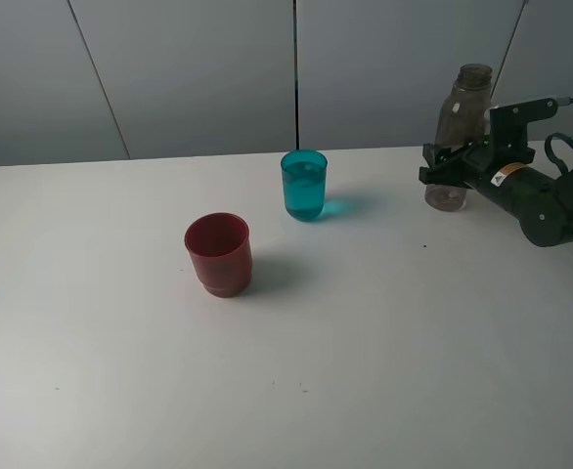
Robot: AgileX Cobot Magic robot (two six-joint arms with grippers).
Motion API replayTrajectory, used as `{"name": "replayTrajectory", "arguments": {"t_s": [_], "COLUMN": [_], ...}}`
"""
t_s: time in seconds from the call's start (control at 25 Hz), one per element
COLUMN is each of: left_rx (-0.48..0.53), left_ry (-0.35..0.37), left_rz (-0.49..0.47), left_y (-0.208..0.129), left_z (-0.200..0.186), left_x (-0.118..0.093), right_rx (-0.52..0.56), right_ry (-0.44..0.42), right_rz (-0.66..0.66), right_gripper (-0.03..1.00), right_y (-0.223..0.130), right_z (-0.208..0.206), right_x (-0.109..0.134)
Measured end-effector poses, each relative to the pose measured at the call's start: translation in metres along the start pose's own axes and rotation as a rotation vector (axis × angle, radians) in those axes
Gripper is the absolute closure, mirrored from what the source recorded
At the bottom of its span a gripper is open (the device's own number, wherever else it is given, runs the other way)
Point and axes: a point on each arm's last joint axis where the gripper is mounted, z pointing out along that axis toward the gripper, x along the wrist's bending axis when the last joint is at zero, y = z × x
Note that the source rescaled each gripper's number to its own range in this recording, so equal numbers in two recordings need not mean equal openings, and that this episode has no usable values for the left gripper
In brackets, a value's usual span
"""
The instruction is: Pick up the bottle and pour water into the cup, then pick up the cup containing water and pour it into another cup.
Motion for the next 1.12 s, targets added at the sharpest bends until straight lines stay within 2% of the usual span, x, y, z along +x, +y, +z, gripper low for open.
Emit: {"name": "replayTrajectory", "arguments": {"t_s": [0.48, 0.52, 0.6, 0.68, 0.76, 0.88, 1.12], "left_rx": [0.0, 0.0, 0.0, 0.0, 0.0, 0.0, 0.0], "left_ry": [0.0, 0.0, 0.0, 0.0, 0.0, 0.0, 0.0], "left_rz": [0.0, 0.0, 0.0, 0.0, 0.0, 0.0, 0.0], "left_y": [0.0, 0.0, 0.0, 0.0, 0.0, 0.0, 0.0], "left_z": [0.0, 0.0, 0.0, 0.0, 0.0, 0.0, 0.0], "left_x": [0.0, 0.0, 0.0, 0.0, 0.0, 0.0, 0.0], "right_rx": [0.007, 0.006, 0.018, 0.031, 0.05, 0.078, 0.114], "right_ry": [0.0, 0.001, 0.0, 0.0, 0.002, -0.003, -0.018], "right_rz": [0.003, 0.006, 0.01, 0.015, 0.021, 0.029, 0.036], "right_gripper": [0.95, 0.88, 0.53, 0.26, 0.06, -0.02, -0.03], "right_y": [-0.001, -0.002, -0.005, -0.009, -0.014, -0.018, -0.007], "right_z": [0.0, -0.001, -0.004, -0.008, -0.014, -0.026, -0.058], "right_x": [0.0, 0.0, 0.001, 0.002, 0.004, 0.006, 0.01]}}
